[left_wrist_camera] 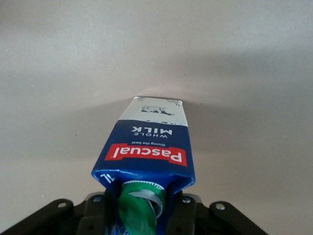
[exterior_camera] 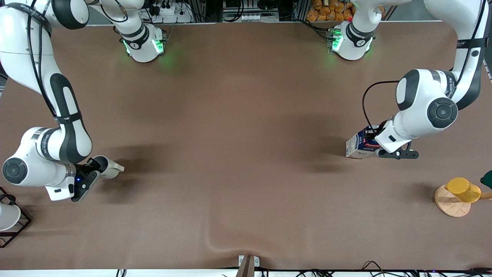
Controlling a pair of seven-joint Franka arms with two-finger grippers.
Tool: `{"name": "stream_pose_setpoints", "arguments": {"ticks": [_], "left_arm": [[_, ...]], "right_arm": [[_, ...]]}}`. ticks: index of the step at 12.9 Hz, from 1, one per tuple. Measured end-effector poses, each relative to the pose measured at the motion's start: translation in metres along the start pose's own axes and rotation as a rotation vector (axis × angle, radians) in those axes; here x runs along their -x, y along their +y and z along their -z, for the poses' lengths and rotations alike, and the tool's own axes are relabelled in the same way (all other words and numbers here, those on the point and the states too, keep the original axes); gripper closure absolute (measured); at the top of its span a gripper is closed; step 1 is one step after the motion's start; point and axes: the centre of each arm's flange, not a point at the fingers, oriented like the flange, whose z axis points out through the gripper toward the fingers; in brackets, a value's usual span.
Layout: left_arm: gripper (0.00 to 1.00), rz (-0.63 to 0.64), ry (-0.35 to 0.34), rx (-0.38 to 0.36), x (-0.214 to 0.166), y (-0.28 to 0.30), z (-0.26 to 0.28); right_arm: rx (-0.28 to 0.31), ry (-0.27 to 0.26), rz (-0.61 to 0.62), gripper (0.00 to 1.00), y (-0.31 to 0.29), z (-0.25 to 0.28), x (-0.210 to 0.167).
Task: Place milk next to cup
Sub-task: 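Close the left gripper on the milk while the right gripper grasps the mug, then lift the mug with the right gripper while the left gripper lifts the milk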
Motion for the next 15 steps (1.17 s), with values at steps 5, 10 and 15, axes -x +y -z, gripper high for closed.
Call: {"name": "stream_pose_setpoints", "arguments": {"ticks": [5, 10, 15], "left_arm": [[0.6, 0.002, -0.026, -0.006, 0.003, -0.001, 0.057], [0.6, 0.002, -0.019, -0.009, 0.008, 0.0, 0.127], [0.6, -0.005, 0.004, -0.008, 0.008, 0.004, 0.142]], "right_arm": [[0.037, 0.039, 0.01, 0.96, -0.005, 0.022, -0.031], [0.013, 0.151, -0.191, 0.96, -0.028, 0.046, -0.09], [-0.011, 0.183, -0.387, 0.96, -0.117, 0.064, -0.212]]}}
